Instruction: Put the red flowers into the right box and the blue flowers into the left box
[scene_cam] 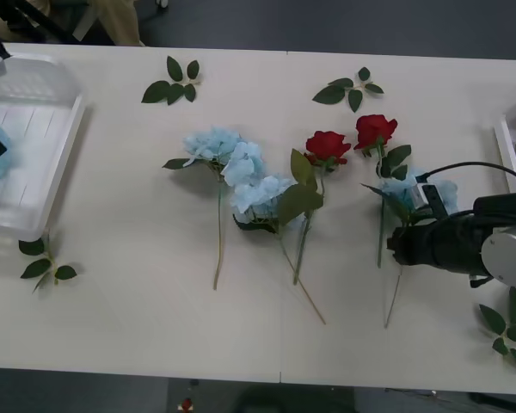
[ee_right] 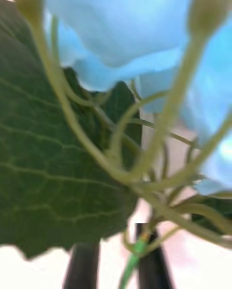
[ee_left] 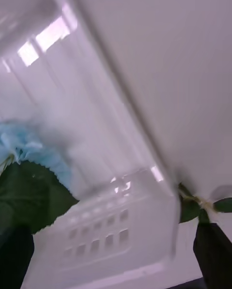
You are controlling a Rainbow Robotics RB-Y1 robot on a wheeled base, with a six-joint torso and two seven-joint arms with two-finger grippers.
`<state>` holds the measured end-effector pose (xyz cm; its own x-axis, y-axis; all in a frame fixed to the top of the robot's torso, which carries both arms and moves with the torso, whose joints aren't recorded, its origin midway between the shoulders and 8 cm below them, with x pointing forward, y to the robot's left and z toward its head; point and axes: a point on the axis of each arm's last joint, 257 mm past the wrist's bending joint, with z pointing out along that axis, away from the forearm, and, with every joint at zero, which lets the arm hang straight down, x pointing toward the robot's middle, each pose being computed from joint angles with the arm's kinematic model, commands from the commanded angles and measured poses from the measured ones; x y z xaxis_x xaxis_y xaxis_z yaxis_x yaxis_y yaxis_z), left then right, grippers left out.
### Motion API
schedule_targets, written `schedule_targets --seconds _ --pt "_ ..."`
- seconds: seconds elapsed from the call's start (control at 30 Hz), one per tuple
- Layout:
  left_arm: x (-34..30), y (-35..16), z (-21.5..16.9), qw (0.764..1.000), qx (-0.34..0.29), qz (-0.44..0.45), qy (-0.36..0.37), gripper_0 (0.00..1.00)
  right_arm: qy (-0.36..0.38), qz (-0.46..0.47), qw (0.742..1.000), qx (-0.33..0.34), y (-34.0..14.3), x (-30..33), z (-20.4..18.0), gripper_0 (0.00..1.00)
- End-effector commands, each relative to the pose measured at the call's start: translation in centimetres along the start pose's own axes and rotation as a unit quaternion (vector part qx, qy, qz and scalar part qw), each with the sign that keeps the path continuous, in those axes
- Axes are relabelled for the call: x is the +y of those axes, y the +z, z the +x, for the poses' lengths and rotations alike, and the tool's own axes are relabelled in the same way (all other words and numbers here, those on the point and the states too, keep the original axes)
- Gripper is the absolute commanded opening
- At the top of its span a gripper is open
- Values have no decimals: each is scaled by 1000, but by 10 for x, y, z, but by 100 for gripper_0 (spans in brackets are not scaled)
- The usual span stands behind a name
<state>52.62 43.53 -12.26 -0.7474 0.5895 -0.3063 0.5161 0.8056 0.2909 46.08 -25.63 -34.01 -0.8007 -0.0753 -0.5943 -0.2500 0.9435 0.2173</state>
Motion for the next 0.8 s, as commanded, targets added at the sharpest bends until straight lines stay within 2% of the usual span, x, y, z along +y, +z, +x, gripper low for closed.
schedule_targets --seconds 0.03,0.13,0.47,0.8 --pt "-43 -13 -55 997 -61 46 27 97 10 4 1000 -13 -6 -2 -14 0" --pt "-87 -3 -83 994 -77 78 17 97 4 9 1000 -15 -7 -6 -16 0" --pt "-183 23 -141 991 -102 68 51 97 -8 11 999 -50 -32 -15 -43 0" --pt "-265 77 -152 984 -146 47 87 97 -2 -11 994 -107 -74 -8 -71 0"
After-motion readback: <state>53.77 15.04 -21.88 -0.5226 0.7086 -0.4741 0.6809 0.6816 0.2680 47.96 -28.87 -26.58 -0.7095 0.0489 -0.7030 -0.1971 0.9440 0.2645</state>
